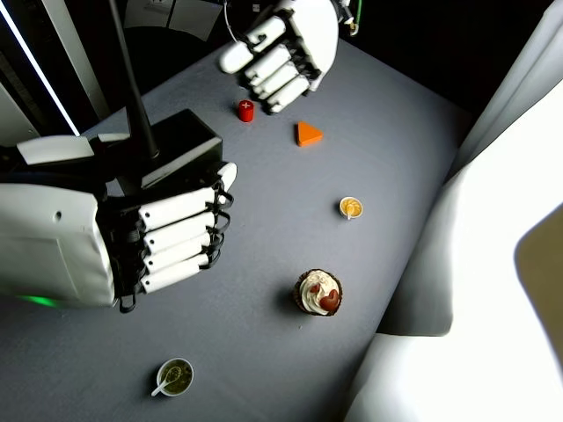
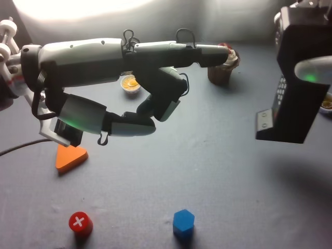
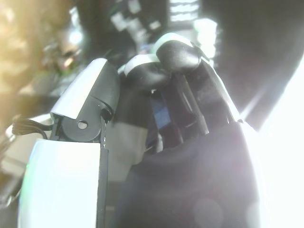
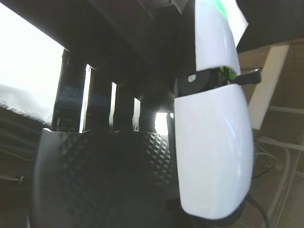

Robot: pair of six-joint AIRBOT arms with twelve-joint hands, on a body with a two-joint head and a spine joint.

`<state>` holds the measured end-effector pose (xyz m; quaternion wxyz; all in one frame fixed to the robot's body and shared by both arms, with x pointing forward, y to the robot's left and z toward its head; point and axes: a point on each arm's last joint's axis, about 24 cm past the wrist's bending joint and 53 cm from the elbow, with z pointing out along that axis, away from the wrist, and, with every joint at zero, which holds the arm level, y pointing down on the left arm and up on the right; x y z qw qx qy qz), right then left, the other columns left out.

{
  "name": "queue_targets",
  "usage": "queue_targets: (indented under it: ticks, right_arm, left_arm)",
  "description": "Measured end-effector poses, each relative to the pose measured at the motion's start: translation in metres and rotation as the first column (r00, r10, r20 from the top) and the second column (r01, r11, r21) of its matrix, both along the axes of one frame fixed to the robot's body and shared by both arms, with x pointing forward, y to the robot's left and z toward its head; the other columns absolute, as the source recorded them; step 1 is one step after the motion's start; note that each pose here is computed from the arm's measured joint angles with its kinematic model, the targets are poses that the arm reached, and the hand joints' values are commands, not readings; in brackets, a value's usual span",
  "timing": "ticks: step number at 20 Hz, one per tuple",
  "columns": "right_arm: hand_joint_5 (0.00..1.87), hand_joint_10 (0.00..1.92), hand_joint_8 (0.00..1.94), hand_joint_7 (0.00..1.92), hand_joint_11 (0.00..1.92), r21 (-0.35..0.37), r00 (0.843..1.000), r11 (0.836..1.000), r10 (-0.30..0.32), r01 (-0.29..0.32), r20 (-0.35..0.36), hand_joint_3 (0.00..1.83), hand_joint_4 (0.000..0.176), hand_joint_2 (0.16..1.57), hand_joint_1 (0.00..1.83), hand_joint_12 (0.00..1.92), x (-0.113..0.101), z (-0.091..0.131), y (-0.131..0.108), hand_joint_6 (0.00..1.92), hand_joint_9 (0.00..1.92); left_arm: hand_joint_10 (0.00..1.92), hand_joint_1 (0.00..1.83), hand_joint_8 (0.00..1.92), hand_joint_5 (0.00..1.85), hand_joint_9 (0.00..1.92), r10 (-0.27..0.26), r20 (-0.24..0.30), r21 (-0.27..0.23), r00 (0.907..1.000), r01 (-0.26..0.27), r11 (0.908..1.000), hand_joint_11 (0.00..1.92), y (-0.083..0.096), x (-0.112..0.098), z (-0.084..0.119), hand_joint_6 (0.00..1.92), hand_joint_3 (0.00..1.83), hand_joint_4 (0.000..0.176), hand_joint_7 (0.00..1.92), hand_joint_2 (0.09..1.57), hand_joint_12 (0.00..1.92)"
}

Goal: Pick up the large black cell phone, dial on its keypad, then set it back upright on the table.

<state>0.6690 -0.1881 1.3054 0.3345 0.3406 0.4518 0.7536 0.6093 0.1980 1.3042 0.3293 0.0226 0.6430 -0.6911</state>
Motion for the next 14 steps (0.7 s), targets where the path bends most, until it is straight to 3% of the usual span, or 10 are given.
queue_targets:
  ticks: [2,3,4,6,7,9,10,12,13,14]
  right_arm:
    - [0.95,1.42,1.20,0.87,0.79,0.004,1.000,1.000,-0.014,0.014,0.000,0.00,0.000,1.15,1.37,1.43,0.004,-0.002,-0.005,0.81,0.84]
    - [0.95,1.38,1.16,0.87,0.80,0.003,1.000,1.000,-0.018,0.017,0.002,0.00,0.000,1.14,1.37,1.37,0.005,-0.004,-0.007,0.86,0.86]
    - [0.95,1.36,1.14,0.89,0.81,0.002,1.000,1.000,-0.016,0.016,0.004,0.00,0.000,1.14,1.37,1.36,0.005,-0.005,-0.006,0.86,0.87]
    - [0.97,1.31,1.12,0.90,0.83,0.006,1.000,1.000,-0.012,0.012,0.007,0.00,0.000,1.13,1.37,1.31,0.005,-0.008,-0.004,0.86,0.89]
    - [0.95,1.31,1.15,0.88,0.85,0.003,1.000,1.000,-0.016,0.016,0.004,0.00,0.000,1.13,1.37,1.28,0.006,-0.011,-0.006,0.88,0.90]
    - [0.90,1.38,1.19,0.85,0.83,-0.006,1.000,1.000,-0.027,0.027,0.001,0.00,0.000,1.15,1.37,1.32,0.009,-0.015,-0.010,0.93,0.87]
    - [0.92,1.40,1.21,0.83,0.84,-0.003,0.999,0.999,-0.034,0.034,-0.004,0.00,0.000,1.15,1.37,1.33,0.010,-0.017,-0.012,0.91,0.87]
    - [0.89,1.49,1.32,0.77,0.79,0.000,0.999,0.999,-0.037,0.037,0.002,0.00,0.000,1.18,1.36,1.43,0.010,-0.019,-0.014,0.92,0.81]
    - [0.90,1.51,1.37,0.74,0.80,-0.001,0.999,0.999,-0.033,0.033,0.000,0.00,0.000,1.19,1.35,1.43,0.010,-0.022,-0.012,0.90,0.79]
    - [0.91,1.50,1.36,0.74,0.80,-0.008,1.000,1.000,-0.028,0.028,0.005,0.00,0.000,1.19,1.35,1.42,0.010,-0.023,-0.010,0.89,0.79]
  left_arm:
    - [1.92,1.32,1.49,0.10,0.86,0.010,-0.004,-0.011,0.9999,-0.010,0.9999,0.72,0.004,0.003,0.002,0.01,0.11,0.100,0.71,1.19,1.92]
    - [1.92,1.32,1.49,0.14,0.92,0.020,-0.004,-0.012,0.9998,-0.020,0.9997,0.84,0.007,0.005,0.003,0.01,0.10,0.059,0.72,1.19,1.92]
    - [1.92,1.33,1.46,0.19,0.94,0.024,-0.008,-0.013,0.9997,-0.024,0.9996,0.86,0.008,0.006,0.003,0.01,0.09,0.054,0.74,1.19,1.92]
    - [1.92,1.31,1.46,0.24,0.83,0.034,-0.029,-0.030,0.9990,-0.034,0.9990,0.77,0.012,0.007,0.003,0.01,0.03,0.025,0.71,1.23,1.92]
    - [1.92,1.29,1.54,0.30,0.78,0.043,-0.036,-0.029,0.9984,-0.044,0.9986,0.75,0.016,0.008,0.003,0.02,0.02,0.000,0.66,1.27,1.92]
    - [1.92,1.24,1.63,0.36,0.68,0.065,-0.048,-0.056,0.9968,-0.067,0.9961,0.70,0.024,0.010,0.008,0.01,0.02,0.000,0.60,1.32,1.92]
    - [1.92,0.86,1.61,0.41,0.63,0.074,-0.054,-0.079,0.9958,-0.078,0.9938,0.65,0.027,0.012,0.012,0.02,0.01,0.000,0.51,1.30,1.92]
    - [1.83,0.61,1.40,0.52,0.60,0.093,-0.068,-0.139,0.9933,-0.102,0.9849,0.53,0.035,0.016,0.023,0.02,0.00,0.000,0.57,1.30,1.92]
    - [1.68,0.40,1.16,0.58,0.60,0.099,-0.077,-0.151,0.9921,-0.110,0.9823,0.49,0.038,0.018,0.025,0.01,0.00,0.000,0.63,1.34,1.91]
    - [1.30,0.32,0.76,0.63,0.60,0.112,-0.078,-0.148,0.9907,-0.122,0.9814,0.39,0.041,0.020,0.025,0.01,0.00,0.000,0.71,1.31,1.71]
